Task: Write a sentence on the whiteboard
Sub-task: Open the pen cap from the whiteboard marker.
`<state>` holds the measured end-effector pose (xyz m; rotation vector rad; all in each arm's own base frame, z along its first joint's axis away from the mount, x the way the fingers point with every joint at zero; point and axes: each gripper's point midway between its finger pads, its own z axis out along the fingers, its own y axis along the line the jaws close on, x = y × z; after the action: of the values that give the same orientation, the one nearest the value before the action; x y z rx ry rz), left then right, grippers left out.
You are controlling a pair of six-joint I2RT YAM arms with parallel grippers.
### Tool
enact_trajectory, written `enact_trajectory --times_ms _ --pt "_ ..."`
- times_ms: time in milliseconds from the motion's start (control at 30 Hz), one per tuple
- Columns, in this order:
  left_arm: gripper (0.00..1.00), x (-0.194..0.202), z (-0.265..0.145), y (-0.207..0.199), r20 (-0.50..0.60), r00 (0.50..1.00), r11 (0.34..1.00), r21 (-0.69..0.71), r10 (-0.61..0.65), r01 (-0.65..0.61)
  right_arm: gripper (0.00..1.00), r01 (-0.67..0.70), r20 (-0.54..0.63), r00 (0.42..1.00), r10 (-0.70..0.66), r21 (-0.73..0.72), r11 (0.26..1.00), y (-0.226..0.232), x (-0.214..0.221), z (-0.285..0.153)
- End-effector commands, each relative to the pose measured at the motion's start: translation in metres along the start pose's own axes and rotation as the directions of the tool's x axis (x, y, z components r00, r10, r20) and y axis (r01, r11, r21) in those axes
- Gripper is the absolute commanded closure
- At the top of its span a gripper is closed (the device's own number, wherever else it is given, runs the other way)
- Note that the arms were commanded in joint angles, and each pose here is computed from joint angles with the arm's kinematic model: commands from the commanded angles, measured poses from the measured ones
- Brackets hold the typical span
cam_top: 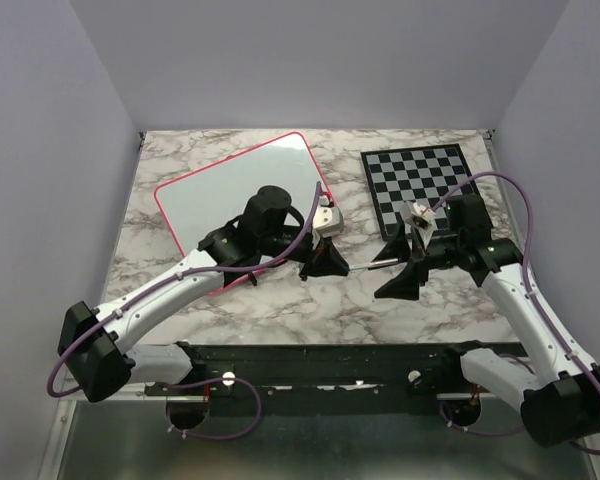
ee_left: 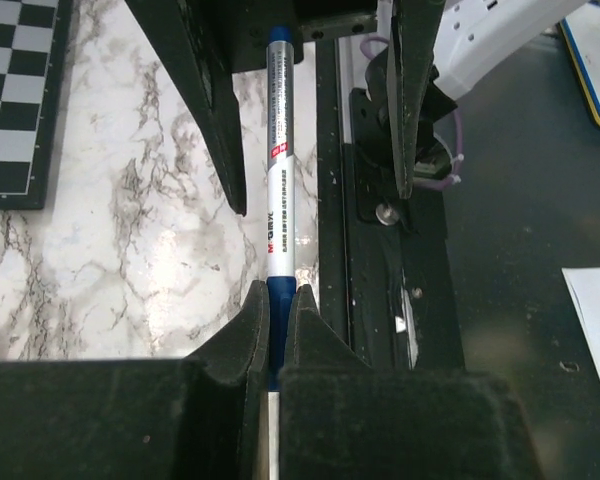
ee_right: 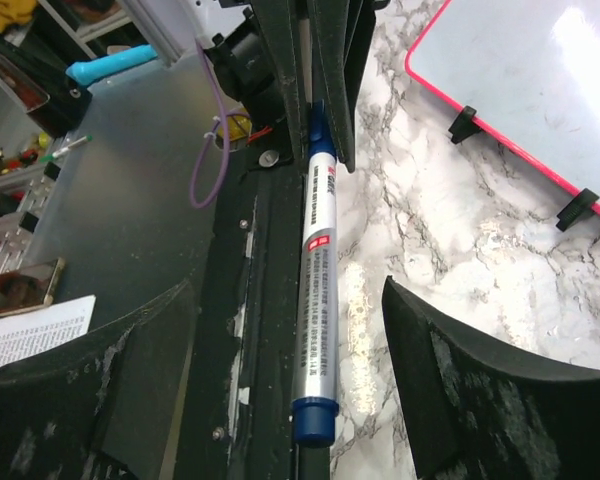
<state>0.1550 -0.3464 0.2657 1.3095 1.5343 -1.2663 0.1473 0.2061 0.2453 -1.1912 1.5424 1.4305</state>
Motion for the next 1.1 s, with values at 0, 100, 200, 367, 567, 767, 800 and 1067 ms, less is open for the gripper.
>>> enact_trajectory --times_ms 0,100,200,367,567,767,800,1067 --pt "1.00 0.025 -0.005 -0.011 -0.144 0.989 0.996 0.078 -0.025 0.036 0.16 0.041 -0.006 0.999 -0.042 -0.028 0.999 0.007 -0.003 -0.001" --pt "1.00 0.032 -0.004 -0.012 -0.190 0.981 0.994 0.092 -0.038 0.056 0.16 0.033 -0.010 0.999 -0.033 -0.026 0.999 0.005 -0.005 -0.001" --pt "1.00 0.034 -0.003 -0.011 -0.207 0.977 0.993 0.101 -0.046 0.068 0.19 0.021 -0.020 1.000 -0.021 -0.028 0.999 0.003 -0.004 0.001" --pt "1.00 0.028 0.000 -0.008 -0.198 0.979 0.993 0.100 -0.047 0.069 0.31 -0.008 -0.050 0.999 0.006 -0.041 0.999 0.001 0.001 0.009" --pt "1.00 0.023 0.003 -0.007 -0.164 0.985 0.994 0.092 -0.046 0.062 0.36 -0.041 -0.080 0.996 0.038 -0.036 0.999 -0.004 0.010 0.016" --pt "1.00 0.020 0.005 -0.002 -0.153 0.987 0.995 0.069 -0.056 0.067 0.47 -0.047 -0.103 0.994 0.044 -0.027 0.999 -0.007 0.014 0.020" --pt "1.00 0.019 0.006 -0.001 -0.153 0.987 0.996 0.068 -0.054 0.065 0.50 -0.048 -0.106 0.993 0.046 -0.023 0.999 -0.009 0.014 0.020" --pt "1.00 0.017 0.007 0.002 -0.149 0.987 0.996 0.056 -0.060 0.069 0.66 -0.060 -0.114 0.992 0.058 -0.018 0.998 -0.011 0.017 0.022"
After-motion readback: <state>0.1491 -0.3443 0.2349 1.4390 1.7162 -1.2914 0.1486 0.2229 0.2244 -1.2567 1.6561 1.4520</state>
